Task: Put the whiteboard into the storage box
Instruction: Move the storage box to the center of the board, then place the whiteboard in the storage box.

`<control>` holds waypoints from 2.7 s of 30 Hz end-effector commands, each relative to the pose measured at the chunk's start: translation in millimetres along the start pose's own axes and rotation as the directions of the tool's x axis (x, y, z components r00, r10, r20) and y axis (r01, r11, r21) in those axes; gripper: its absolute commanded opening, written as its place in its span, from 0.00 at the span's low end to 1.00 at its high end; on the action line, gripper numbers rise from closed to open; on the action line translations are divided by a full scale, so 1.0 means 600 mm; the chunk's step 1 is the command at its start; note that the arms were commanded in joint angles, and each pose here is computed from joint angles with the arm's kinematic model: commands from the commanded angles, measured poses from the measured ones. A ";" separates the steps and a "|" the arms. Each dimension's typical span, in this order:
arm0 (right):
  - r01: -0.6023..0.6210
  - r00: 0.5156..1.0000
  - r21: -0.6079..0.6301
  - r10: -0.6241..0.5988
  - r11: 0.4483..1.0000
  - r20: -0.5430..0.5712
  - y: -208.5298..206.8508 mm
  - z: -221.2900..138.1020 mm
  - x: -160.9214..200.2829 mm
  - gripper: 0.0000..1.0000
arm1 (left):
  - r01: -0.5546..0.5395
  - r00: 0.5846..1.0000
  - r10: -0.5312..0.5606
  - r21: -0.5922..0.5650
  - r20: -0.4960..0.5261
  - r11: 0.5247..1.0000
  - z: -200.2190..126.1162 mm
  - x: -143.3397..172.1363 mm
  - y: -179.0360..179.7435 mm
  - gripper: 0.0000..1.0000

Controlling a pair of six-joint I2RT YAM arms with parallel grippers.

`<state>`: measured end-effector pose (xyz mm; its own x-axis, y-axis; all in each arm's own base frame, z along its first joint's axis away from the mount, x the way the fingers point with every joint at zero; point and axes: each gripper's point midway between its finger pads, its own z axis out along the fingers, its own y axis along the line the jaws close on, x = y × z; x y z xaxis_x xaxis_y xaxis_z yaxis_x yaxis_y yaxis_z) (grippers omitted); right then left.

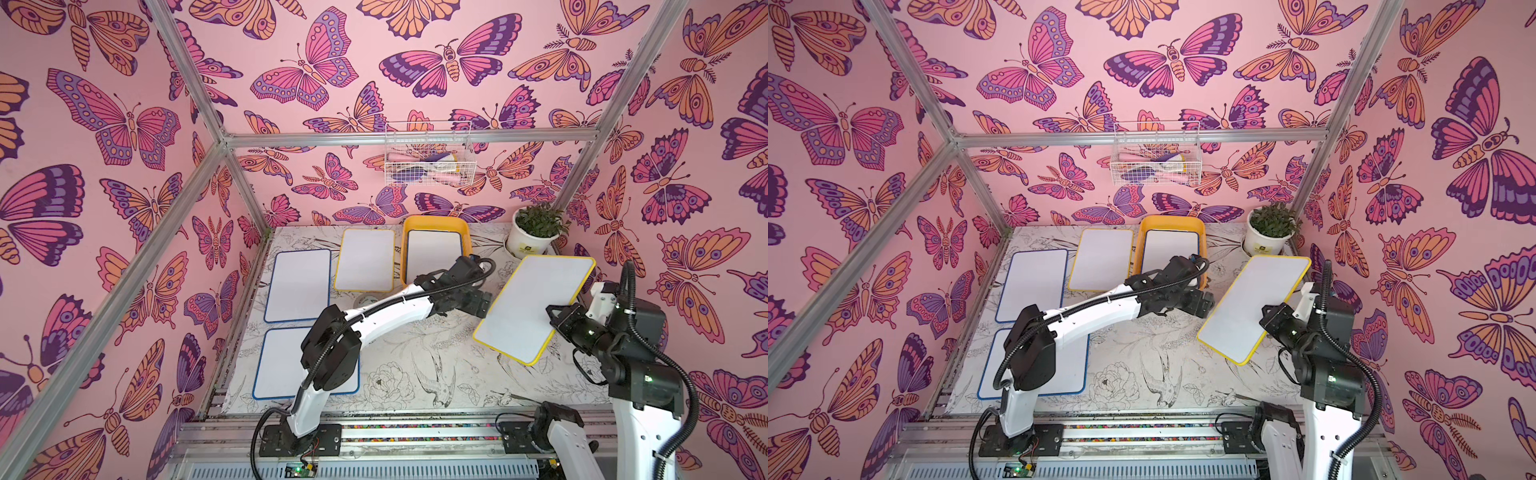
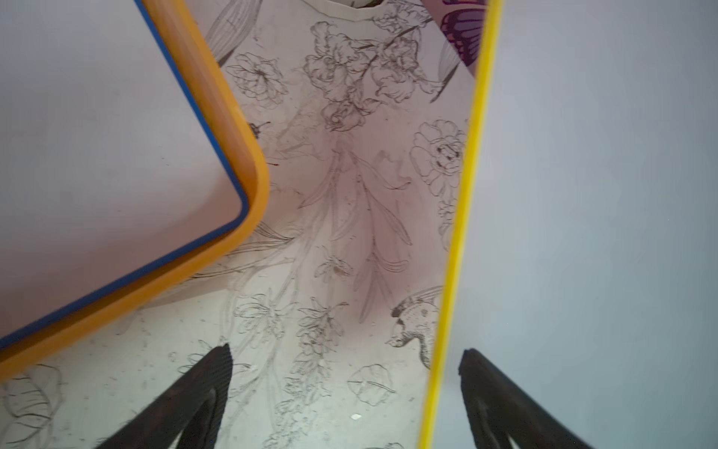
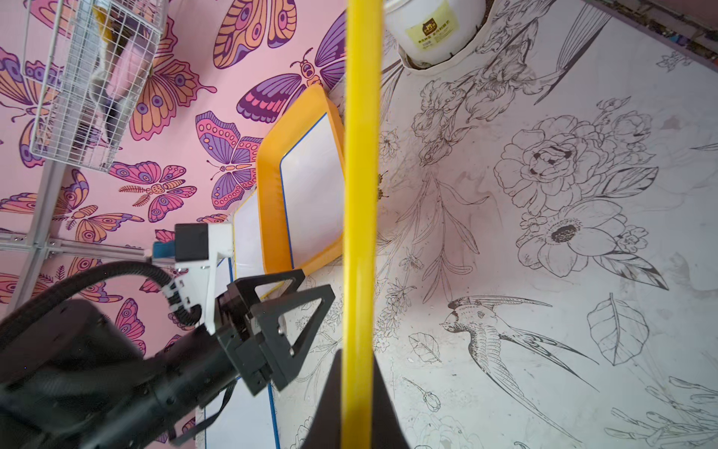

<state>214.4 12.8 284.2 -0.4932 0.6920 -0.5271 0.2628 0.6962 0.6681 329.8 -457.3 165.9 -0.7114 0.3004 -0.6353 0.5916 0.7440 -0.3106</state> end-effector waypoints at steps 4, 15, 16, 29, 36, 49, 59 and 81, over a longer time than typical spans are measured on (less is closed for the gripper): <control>0.104 0.994 -0.106 -0.101 0.989 0.033 0.041 -0.011 -0.012 0.00 | 0.048 0.997 -0.050 -0.050 -0.050 0.998 0.035 -0.008 0.129 0.94; 0.105 0.994 -0.131 -0.106 0.986 -0.001 0.041 0.003 -0.004 0.00 | 0.137 0.963 -0.157 -0.104 -0.217 0.985 0.113 0.033 0.169 0.92; 0.108 0.994 -0.127 -0.109 0.986 -0.001 0.039 0.004 -0.003 0.00 | 0.151 0.958 -0.173 -0.109 -0.228 0.982 0.111 0.037 0.167 0.92; 0.135 0.991 -0.130 -0.135 0.982 0.015 0.052 0.001 -0.021 0.00 | 0.264 0.882 -0.249 -0.018 -0.401 0.964 0.104 0.091 0.110 0.91; 0.177 0.984 -0.130 -0.175 0.976 0.027 0.067 -0.003 -0.040 0.00 | 0.266 0.856 -0.238 -0.004 -0.459 0.964 0.091 0.133 0.077 0.91; 0.280 0.960 -0.174 -0.279 0.944 0.030 0.110 -0.007 -0.075 0.00 | 0.259 0.836 -0.207 0.033 -0.508 0.965 0.006 0.236 0.034 0.90; 0.264 0.962 -0.264 -0.274 0.928 -0.003 0.127 0.019 -0.074 0.00 | 0.123 0.951 -0.074 0.150 -0.299 0.981 -0.120 0.186 0.009 1.00; 0.271 0.915 -0.360 -0.355 0.893 -0.193 0.209 0.215 0.068 0.00 | 0.116 0.967 -0.147 -0.151 -0.207 0.982 -0.274 0.148 0.203 1.00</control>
<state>310.5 140.1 252.2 -0.7836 0.3160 -0.5348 -0.1270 0.7613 0.6359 275.3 -255.9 178.2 -0.8649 0.2948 -0.4063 0.4332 0.8472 -0.3074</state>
